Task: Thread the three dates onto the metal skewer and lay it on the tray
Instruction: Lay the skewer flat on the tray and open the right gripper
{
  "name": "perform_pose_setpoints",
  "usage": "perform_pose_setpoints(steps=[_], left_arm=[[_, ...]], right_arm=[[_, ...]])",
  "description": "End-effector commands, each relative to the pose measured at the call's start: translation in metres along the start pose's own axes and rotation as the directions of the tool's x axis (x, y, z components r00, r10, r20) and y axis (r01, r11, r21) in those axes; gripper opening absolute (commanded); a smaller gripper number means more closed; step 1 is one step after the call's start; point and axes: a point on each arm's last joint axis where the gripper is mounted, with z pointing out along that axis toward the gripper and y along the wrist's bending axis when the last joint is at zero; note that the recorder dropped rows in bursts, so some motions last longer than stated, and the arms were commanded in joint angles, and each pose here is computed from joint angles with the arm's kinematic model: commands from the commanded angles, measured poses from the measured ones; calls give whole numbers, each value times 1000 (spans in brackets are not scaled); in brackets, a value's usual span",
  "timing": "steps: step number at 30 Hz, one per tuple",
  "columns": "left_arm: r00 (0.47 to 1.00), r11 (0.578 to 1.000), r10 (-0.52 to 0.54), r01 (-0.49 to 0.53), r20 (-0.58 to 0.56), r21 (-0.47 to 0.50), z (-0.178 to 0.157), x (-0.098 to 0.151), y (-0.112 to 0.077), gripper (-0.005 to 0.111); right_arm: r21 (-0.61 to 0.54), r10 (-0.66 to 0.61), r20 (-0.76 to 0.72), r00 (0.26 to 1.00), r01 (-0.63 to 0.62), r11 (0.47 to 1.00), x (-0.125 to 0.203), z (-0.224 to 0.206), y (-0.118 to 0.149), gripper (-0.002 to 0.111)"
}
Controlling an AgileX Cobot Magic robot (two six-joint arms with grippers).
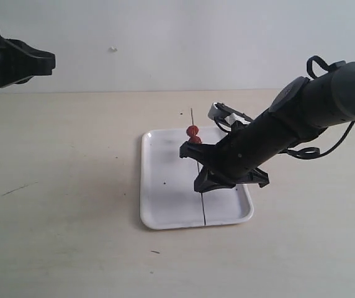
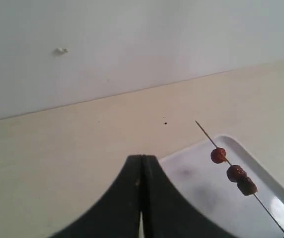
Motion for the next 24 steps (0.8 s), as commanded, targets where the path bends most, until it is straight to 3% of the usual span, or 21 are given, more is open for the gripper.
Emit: perform_pose_setpoints(steps=[1, 8, 18, 24], left_arm=[[1000, 998, -2, 1, 16, 58, -1, -1, -7, 0], [999, 990, -4, -1, 34, 143, -2, -3, -15, 0], [999, 990, -2, -3, 35, 144, -2, -3, -15, 0], [999, 990, -2, -3, 35, 144, -2, -3, -15, 0]], right_arm=[[-8, -5, -17, 1000, 5, 1000, 1, -2, 3, 0], [-26, -14, -59, 998, 13, 1000, 4, -3, 5, 0], [-15, -20, -45, 999, 20, 1000, 3, -3, 4, 0], [-12, -23, -44, 999, 22, 1000, 3, -2, 4, 13]])
